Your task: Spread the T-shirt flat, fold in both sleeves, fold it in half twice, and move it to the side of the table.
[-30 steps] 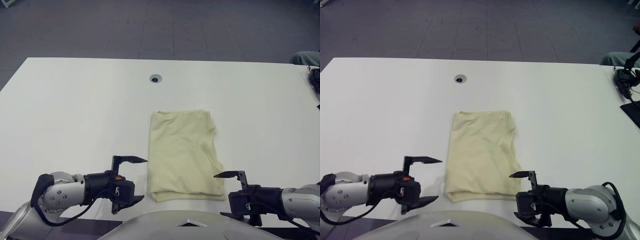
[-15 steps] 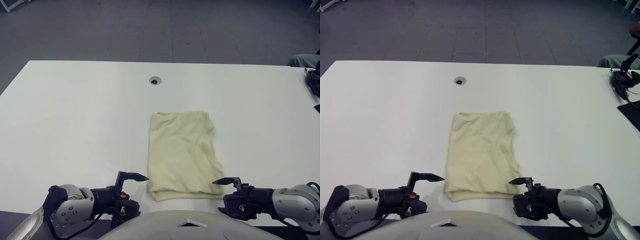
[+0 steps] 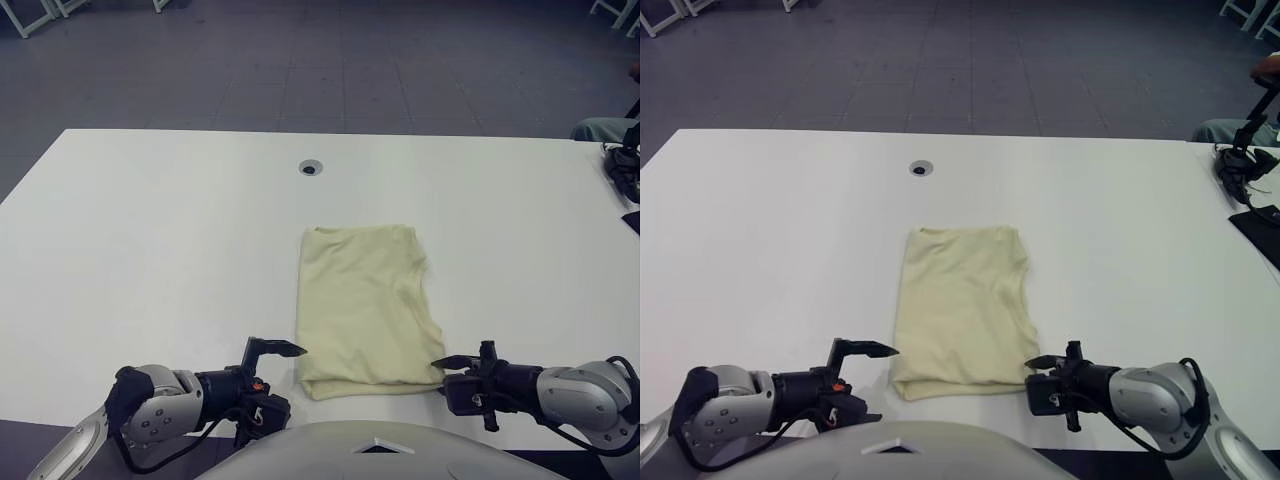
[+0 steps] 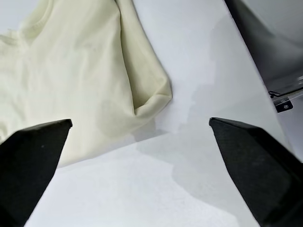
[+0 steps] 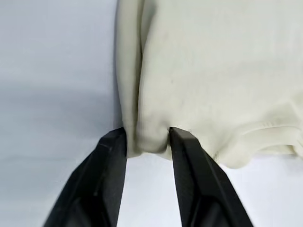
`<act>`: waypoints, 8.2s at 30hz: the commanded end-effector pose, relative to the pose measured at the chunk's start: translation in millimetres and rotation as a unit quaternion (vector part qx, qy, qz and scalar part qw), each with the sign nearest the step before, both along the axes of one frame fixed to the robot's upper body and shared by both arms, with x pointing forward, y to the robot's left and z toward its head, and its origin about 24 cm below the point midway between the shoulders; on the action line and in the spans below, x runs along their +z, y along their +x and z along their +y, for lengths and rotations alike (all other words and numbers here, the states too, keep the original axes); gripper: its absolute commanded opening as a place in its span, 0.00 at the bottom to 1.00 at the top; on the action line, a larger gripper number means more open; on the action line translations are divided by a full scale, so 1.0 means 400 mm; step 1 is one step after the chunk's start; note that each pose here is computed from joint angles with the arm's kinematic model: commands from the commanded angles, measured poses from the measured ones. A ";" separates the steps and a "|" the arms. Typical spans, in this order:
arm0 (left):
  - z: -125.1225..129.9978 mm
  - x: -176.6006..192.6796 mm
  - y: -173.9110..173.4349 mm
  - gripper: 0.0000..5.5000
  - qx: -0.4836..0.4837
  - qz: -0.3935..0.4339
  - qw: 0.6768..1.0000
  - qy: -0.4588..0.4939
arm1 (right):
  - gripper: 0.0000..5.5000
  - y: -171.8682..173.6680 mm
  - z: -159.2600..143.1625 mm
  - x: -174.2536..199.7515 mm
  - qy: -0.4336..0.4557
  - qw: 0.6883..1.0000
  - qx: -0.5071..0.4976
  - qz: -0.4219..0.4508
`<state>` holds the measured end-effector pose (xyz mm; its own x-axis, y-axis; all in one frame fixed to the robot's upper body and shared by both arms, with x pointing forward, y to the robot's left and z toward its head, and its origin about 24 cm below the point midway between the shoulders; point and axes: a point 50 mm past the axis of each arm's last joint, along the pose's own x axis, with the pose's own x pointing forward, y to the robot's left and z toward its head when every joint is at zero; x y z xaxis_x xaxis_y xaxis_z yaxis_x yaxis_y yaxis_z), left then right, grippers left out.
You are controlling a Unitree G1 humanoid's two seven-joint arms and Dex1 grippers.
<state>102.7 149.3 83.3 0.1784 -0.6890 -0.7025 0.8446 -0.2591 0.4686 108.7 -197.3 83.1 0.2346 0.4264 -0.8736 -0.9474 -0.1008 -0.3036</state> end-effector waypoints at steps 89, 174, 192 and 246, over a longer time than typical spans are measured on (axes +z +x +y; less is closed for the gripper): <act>0.036 0.249 0.040 0.02 -0.144 0.110 0.980 -0.079 | 0.01 0.016 -0.036 0.273 0.092 0.974 0.108 0.178; -0.083 0.028 0.275 0.98 0.104 0.155 0.936 -0.299 | 0.78 0.457 -0.065 0.044 0.192 0.929 -0.283 0.139; -0.113 -0.055 0.328 0.98 0.161 0.075 0.948 -0.264 | 0.98 0.477 -0.046 0.017 0.200 0.930 -0.296 0.082; 0.057 0.005 0.494 0.98 0.384 -0.107 0.850 -0.344 | 0.98 0.415 -0.094 0.166 0.427 0.875 -0.228 0.010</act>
